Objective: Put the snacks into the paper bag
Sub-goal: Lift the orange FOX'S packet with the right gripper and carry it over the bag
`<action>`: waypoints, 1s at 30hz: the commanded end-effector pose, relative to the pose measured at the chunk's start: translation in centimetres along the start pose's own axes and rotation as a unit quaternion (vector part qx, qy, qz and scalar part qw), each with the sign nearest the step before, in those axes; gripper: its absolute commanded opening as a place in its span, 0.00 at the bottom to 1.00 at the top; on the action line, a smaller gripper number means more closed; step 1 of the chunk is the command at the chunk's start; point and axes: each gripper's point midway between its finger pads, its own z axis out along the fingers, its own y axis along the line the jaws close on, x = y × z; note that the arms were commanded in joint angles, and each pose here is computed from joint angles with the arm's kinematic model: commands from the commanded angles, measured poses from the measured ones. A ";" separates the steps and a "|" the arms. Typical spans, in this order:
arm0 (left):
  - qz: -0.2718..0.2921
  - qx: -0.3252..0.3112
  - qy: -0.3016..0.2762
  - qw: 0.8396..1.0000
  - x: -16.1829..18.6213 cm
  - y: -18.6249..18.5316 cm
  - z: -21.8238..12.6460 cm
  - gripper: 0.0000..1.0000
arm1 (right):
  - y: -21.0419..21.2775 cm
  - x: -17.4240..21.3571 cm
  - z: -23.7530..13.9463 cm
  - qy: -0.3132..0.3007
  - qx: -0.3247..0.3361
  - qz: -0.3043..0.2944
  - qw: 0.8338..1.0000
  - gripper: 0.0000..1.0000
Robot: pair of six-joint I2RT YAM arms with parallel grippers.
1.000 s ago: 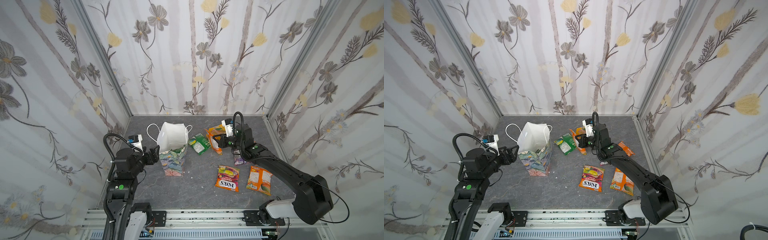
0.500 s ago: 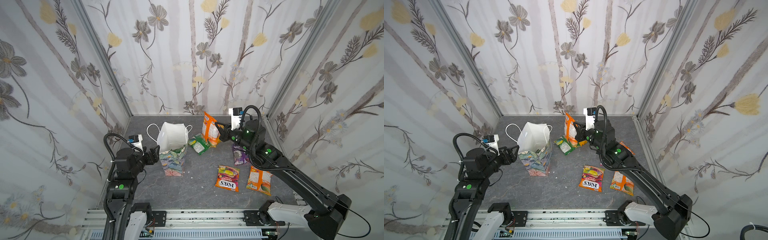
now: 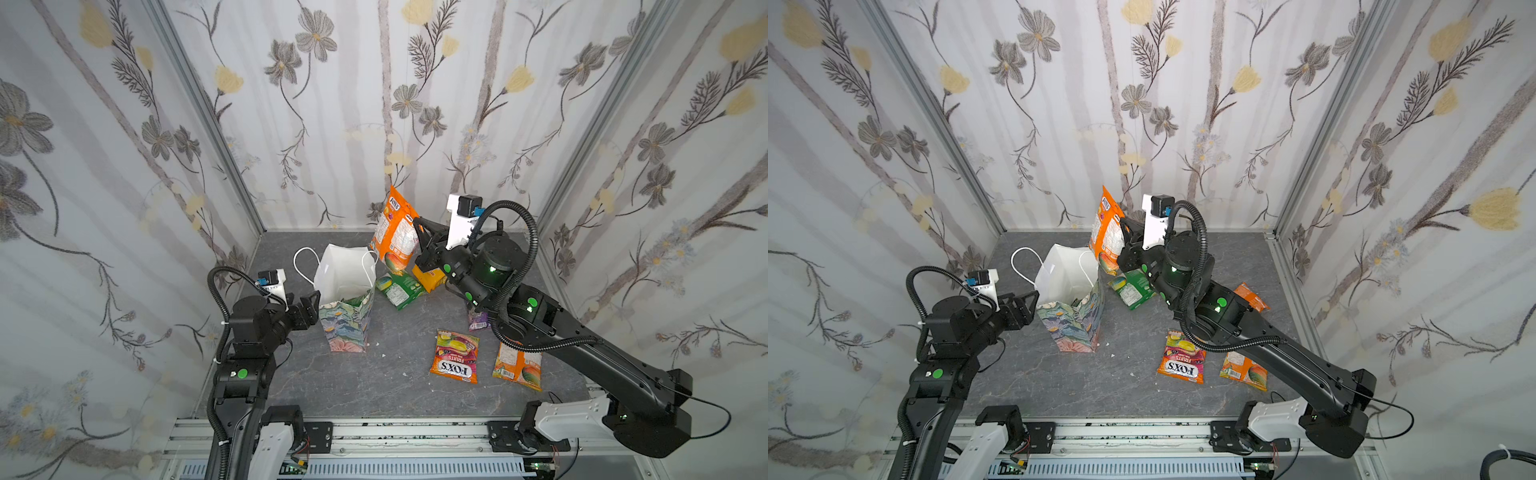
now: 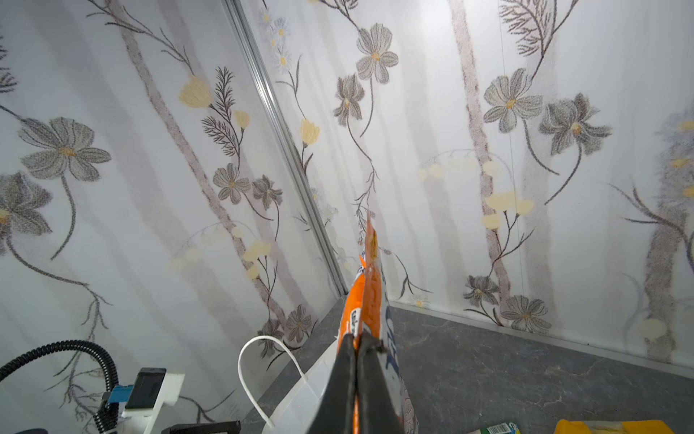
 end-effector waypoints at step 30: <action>0.007 0.020 -0.019 1.000 -0.6 -0.9 -0.3 0.78 | 10.1 4.9 3.2 -0.028 0.103 -0.135 0.985 0.00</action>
